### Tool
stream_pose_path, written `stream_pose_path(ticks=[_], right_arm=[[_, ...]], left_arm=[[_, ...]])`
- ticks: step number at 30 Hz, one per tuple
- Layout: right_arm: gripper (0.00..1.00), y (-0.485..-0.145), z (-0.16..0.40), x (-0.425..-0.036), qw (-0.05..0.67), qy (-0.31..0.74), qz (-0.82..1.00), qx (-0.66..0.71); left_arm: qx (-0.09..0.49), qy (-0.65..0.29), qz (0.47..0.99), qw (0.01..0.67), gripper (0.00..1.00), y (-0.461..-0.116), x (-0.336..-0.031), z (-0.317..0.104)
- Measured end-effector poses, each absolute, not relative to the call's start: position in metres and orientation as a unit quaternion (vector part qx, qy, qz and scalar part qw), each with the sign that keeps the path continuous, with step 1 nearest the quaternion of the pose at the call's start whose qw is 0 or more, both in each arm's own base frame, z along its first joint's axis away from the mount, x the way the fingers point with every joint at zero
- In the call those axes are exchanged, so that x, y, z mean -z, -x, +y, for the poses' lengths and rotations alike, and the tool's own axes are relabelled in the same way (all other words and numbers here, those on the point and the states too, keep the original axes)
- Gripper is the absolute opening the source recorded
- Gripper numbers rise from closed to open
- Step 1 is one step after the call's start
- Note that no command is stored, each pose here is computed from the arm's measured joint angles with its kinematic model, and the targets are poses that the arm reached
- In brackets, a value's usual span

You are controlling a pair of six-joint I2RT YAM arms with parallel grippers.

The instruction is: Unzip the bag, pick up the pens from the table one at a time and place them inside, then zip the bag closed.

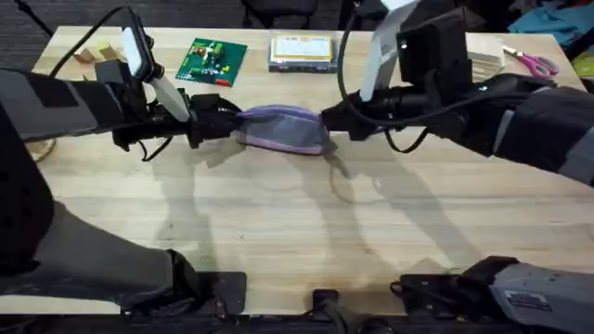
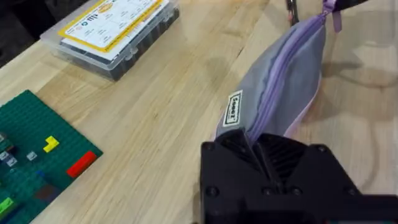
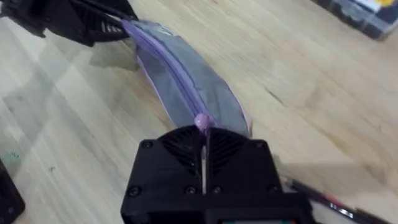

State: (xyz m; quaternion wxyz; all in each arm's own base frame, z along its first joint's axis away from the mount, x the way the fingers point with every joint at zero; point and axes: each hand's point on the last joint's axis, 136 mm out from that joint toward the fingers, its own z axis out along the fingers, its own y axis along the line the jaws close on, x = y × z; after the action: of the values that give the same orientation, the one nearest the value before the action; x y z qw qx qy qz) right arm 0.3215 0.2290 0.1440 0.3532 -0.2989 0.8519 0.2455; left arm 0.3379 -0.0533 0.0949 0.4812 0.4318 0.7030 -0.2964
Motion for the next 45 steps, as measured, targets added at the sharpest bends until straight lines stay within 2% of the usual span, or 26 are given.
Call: stream_pose_path(ticks=[12, 20, 27, 36, 45], right_arm=[[0.031, -0.319, 0.265, -0.164, 0.400, 0.334, 0.815, -0.255], [0.031, -0.324, 0.290, -0.162, 0.427, 0.341, 0.800, -0.248], [0.031, -0.332, 0.312, -0.156, 0.418, 0.340, 0.802, -0.258], [0.030, -0.352, 0.385, -0.152, 0.408, 0.369, 0.789, -0.273], [0.030, -0.360, 0.412, -0.150, 0.412, 0.377, 0.783, -0.273]], left_arm=[[0.290, -0.429, 0.708, 0.480, 0.042, -0.339, -0.094, -0.049], [0.290, -0.429, 0.708, 0.480, 0.042, -0.339, -0.093, -0.049], [0.291, -0.429, 0.708, 0.480, 0.042, -0.339, -0.094, -0.049], [0.289, -0.427, 0.709, 0.481, 0.042, -0.340, -0.094, -0.048], [0.273, -0.427, 0.715, 0.482, 0.042, -0.344, -0.094, -0.040]])
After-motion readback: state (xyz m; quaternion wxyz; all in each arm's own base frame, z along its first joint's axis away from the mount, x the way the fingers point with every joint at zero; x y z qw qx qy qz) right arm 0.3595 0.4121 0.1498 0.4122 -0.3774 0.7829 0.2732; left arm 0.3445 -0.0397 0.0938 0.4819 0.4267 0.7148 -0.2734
